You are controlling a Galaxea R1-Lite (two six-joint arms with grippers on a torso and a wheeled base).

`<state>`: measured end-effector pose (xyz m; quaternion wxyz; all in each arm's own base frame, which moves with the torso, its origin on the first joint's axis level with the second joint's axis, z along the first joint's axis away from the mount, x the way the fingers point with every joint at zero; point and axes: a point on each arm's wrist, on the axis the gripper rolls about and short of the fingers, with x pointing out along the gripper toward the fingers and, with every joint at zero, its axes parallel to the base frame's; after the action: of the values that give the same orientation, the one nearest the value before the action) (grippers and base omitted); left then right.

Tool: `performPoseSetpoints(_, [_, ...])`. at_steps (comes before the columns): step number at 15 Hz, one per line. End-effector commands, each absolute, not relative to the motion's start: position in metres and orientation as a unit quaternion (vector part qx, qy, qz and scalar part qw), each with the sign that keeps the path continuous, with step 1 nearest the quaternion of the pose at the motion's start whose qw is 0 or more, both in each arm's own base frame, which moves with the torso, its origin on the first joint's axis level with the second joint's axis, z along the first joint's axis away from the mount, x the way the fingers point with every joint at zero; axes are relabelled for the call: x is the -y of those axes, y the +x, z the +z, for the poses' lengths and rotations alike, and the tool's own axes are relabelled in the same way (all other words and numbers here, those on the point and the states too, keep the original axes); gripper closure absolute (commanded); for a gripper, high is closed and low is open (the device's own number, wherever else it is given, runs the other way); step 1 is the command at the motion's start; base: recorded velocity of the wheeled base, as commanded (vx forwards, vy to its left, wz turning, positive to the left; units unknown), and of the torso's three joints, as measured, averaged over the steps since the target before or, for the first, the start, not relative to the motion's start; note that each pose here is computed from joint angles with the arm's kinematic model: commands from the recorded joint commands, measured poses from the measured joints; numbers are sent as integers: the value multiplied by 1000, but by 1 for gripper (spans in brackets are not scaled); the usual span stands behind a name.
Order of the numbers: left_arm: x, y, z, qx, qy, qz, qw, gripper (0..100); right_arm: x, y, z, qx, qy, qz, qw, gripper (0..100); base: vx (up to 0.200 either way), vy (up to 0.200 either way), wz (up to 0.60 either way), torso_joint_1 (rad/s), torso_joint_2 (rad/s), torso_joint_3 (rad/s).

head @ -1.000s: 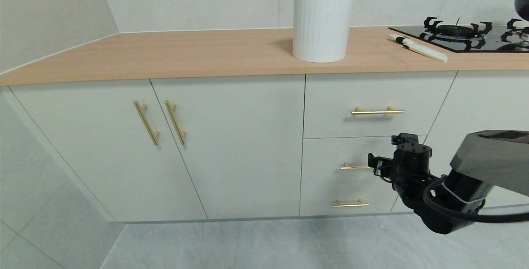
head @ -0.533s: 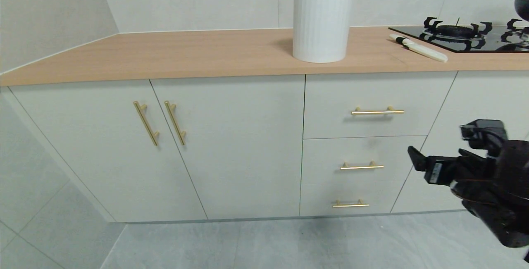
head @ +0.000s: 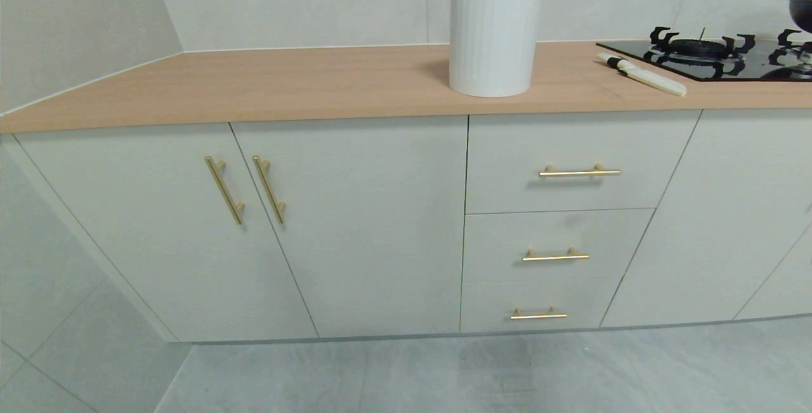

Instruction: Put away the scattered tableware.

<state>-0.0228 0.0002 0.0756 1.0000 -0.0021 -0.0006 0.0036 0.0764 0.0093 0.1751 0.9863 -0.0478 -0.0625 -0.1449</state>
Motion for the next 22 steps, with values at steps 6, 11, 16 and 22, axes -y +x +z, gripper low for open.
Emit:
performPoseSetpoints(6, [0,-23,76,0,-2,4,1000,0,17,-55,181,147,-24,-274,950,0,0,0,0,0,0,0])
performPoseSetpoints(11, [0,-23,76,0,-2,4,1000,0,11,-60,150,106,-29,-251,962,0,0,0,0,0,0,0])
performPoseSetpoints(16, [0,-23,76,0,-2,4,1000,0,2,-31,102,51,2,-44,998,0,0,0,0,0,0,0])
performPoseSetpoints(22, [0,-23,76,0,-2,4,1000,0,1,-23,80,22,-1,-23,999,0,0,0,0,0,0,0])
